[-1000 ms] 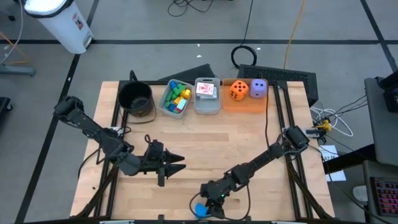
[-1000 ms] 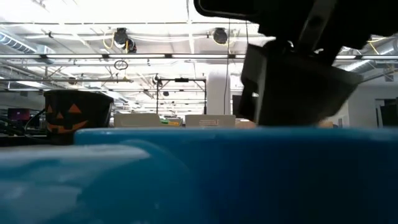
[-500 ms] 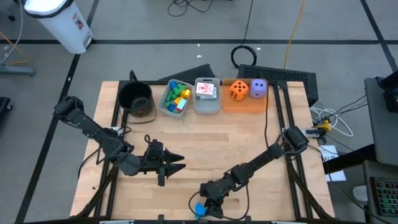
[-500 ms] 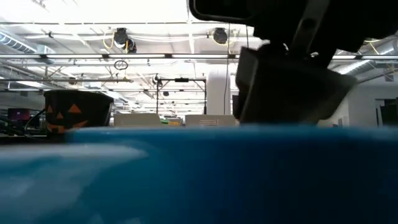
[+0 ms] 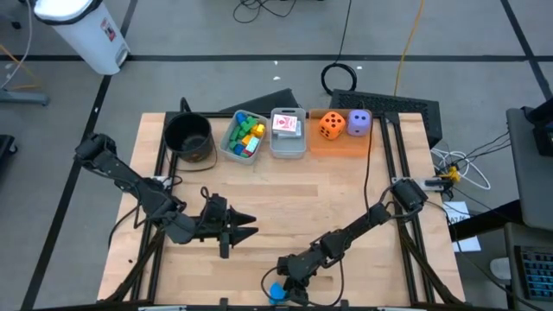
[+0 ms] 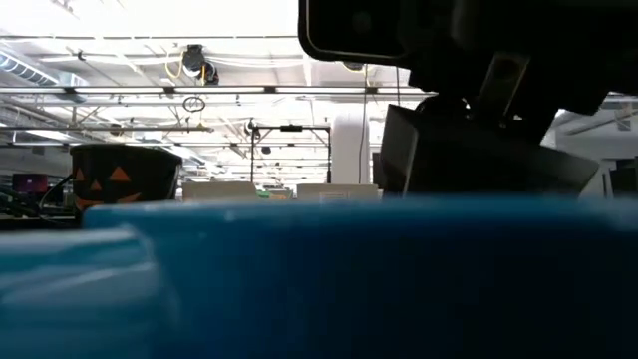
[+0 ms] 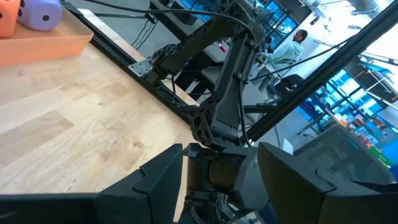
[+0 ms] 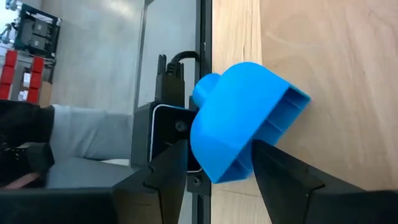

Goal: Pick & Place Toys
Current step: Put the blue game piece into the left gray bin

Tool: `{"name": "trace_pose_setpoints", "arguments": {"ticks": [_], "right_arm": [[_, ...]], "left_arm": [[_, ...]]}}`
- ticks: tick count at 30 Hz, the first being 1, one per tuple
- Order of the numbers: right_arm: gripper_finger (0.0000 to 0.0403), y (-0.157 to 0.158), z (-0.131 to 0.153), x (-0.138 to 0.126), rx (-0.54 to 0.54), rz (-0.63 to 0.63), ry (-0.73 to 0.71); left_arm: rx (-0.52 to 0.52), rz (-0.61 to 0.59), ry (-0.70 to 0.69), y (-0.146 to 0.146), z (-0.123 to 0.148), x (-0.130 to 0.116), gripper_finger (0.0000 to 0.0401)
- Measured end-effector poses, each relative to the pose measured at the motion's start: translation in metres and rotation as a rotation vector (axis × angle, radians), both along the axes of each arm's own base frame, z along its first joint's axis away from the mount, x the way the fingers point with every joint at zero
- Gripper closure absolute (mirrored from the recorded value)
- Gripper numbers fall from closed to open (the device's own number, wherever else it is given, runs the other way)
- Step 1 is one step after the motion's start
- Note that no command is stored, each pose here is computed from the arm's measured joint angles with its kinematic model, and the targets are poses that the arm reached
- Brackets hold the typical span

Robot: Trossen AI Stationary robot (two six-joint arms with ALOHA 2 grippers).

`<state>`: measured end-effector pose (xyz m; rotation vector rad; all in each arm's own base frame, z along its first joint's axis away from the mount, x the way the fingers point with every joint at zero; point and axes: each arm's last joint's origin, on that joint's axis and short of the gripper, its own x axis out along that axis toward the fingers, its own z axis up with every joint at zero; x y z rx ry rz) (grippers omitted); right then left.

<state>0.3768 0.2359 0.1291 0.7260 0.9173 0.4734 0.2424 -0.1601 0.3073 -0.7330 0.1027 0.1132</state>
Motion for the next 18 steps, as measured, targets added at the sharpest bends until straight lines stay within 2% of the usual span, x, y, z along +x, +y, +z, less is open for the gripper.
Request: {"name": "trace_pose_setpoints", "arguments": {"ticks": [5,15,18], "right_arm": [[0.0266,0.0001,-0.0013,0.0001,0.006,-0.005,0.009],[0.0390,-0.0006,-0.0015,0.0009,0.014,-0.005,0.014],[0.0396,-0.0011,-0.0018,0.0010,0.011,-0.006,0.017]], "left_arm": [[0.000,0.000,0.001,0.0000,-0.0001,0.0001,0.0187],[0.003,0.000,0.001,0.0001,-0.0001,0.0000,0.0187],[0.002,0.001,0.001,0.0001,-0.0001,0.0000,0.0187]]}}
